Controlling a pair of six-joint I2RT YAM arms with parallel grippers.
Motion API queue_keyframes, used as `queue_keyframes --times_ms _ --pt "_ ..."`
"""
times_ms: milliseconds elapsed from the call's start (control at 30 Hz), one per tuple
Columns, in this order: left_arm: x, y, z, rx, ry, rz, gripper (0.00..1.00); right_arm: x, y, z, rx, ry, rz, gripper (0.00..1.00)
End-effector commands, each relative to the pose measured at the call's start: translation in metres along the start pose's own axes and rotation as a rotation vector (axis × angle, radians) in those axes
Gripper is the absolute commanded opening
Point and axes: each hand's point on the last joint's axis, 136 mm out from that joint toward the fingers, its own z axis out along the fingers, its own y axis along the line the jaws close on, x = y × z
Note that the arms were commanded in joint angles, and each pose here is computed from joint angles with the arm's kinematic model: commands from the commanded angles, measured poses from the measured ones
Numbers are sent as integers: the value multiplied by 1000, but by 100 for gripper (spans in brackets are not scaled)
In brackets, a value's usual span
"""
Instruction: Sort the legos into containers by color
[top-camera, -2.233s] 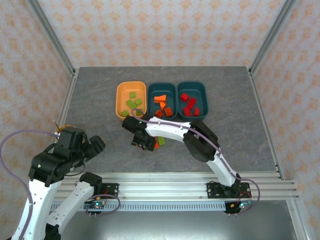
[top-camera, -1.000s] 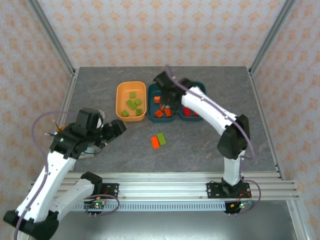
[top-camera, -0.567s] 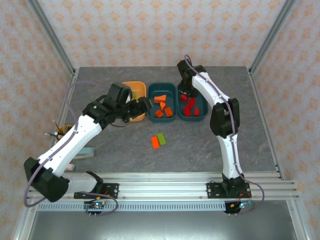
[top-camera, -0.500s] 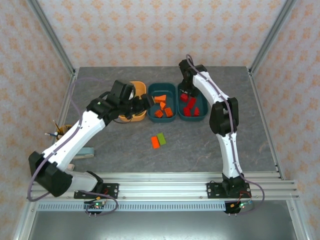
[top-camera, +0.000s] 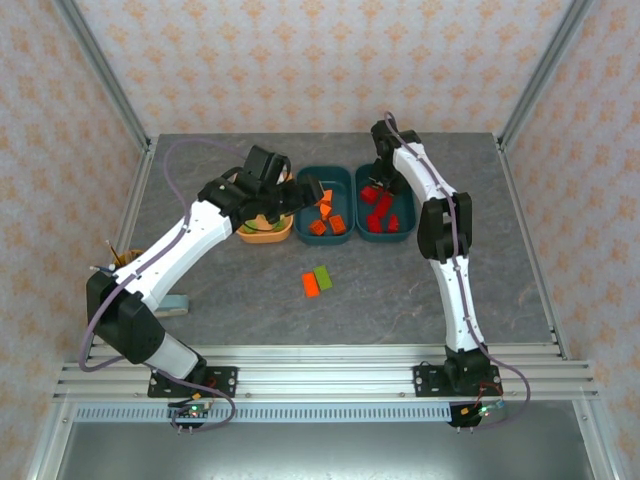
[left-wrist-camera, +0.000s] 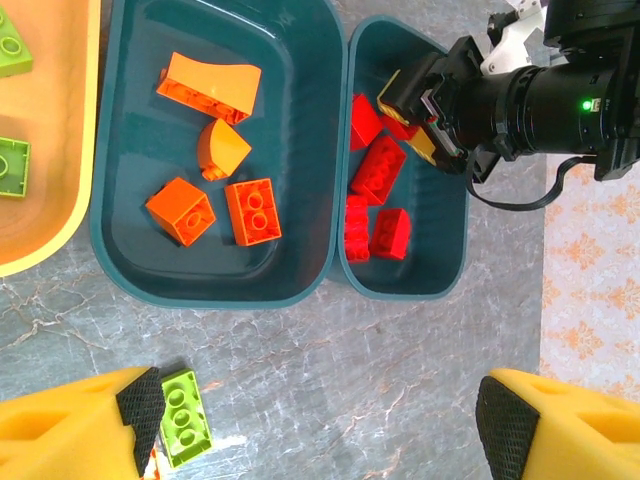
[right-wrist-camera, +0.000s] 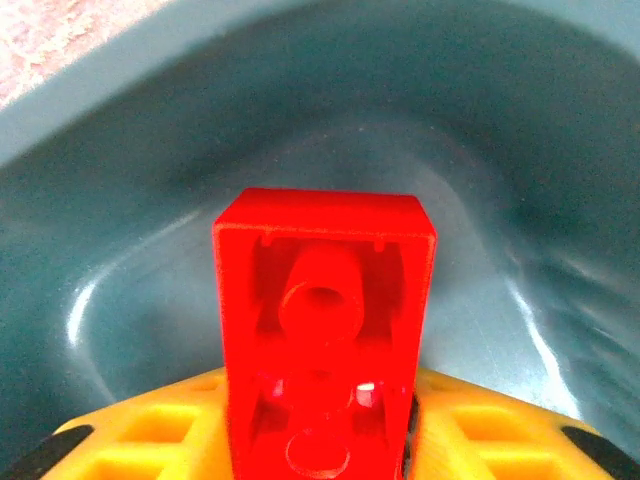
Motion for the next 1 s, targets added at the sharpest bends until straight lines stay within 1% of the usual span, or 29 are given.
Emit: queue_keyframes --times_ms 0,133,300,433,500,600,733,833,967 --pt "-5 -1 -7 -19 -33 23 85 -6 1 -19 -18 -9 -6 51" --pt "3 8 -8 -47 -22 18 85 -13 6 -57 -57 -64 -7 58" --pt "18 25 -11 -104 2 1 84 -16 10 -127 -112 -175 -25 58" --pt "36 44 -15 -148 33 -14 83 2 13 -179 -152 -248 -85 57" --pt "47 53 -15 -170 55 -15 83 20 8 -196 -160 -260 -117 57" --pt "65 65 -17 -198 87 -5 82 57 -1 -215 -189 -259 -168 57" --pt "93 77 -13 -234 136 21 80 123 -16 -229 -245 -232 -266 57" --pt "117 86 -4 -266 176 49 79 181 -29 -225 -277 -163 -343 57" --pt "148 95 15 -317 227 96 79 252 -52 -209 -302 -62 -421 57"
